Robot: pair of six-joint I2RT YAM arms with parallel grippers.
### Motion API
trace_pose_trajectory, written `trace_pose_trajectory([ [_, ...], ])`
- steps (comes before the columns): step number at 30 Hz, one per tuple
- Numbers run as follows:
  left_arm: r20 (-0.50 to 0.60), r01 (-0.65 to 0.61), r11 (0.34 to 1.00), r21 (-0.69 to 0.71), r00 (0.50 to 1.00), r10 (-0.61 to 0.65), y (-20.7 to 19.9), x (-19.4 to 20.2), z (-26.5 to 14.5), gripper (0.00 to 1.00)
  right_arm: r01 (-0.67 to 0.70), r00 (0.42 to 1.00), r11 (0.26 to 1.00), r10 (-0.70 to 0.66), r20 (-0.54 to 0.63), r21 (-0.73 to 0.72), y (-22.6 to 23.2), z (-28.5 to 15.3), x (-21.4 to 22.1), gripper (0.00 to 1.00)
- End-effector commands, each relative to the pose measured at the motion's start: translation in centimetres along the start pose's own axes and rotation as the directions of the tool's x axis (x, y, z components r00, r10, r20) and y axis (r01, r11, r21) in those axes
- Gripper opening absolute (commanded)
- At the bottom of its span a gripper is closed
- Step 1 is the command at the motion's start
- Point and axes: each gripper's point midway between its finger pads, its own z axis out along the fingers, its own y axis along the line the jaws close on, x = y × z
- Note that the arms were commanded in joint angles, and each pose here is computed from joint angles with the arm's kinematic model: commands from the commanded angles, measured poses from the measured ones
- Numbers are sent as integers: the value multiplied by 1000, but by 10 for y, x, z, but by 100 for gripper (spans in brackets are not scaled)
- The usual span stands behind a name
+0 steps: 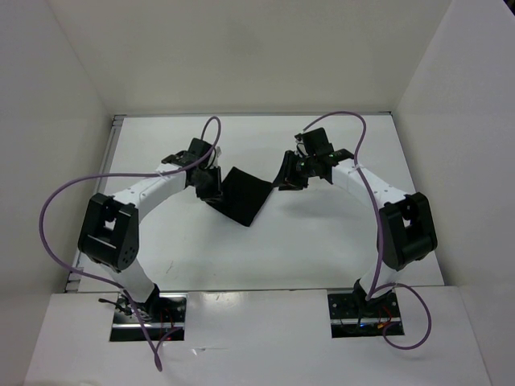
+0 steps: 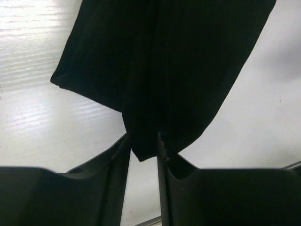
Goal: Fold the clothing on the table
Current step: Fold the skirt
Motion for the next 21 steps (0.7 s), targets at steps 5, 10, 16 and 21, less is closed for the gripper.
trace_pose_trajectory([
  [5,85,-14,1000,1,996,14,-10,-34,-1,0,31,999,999,-31,12,-15,11,-2,-9,39],
  [10,162,-19,1000,-23,987,22,-12,-51,-20,0,28,1000,1000,-28,6,-10,9,1,-8,39],
  [16,236,101,977,-189,970,-55,32,-66,-31,0,37,999,999,-37,0,-17,10,0,-7,39],
  [21,206,167,956,-242,971,-118,51,-54,-5,0,34,999,999,-34,-28,-9,4,9,-3,39],
])
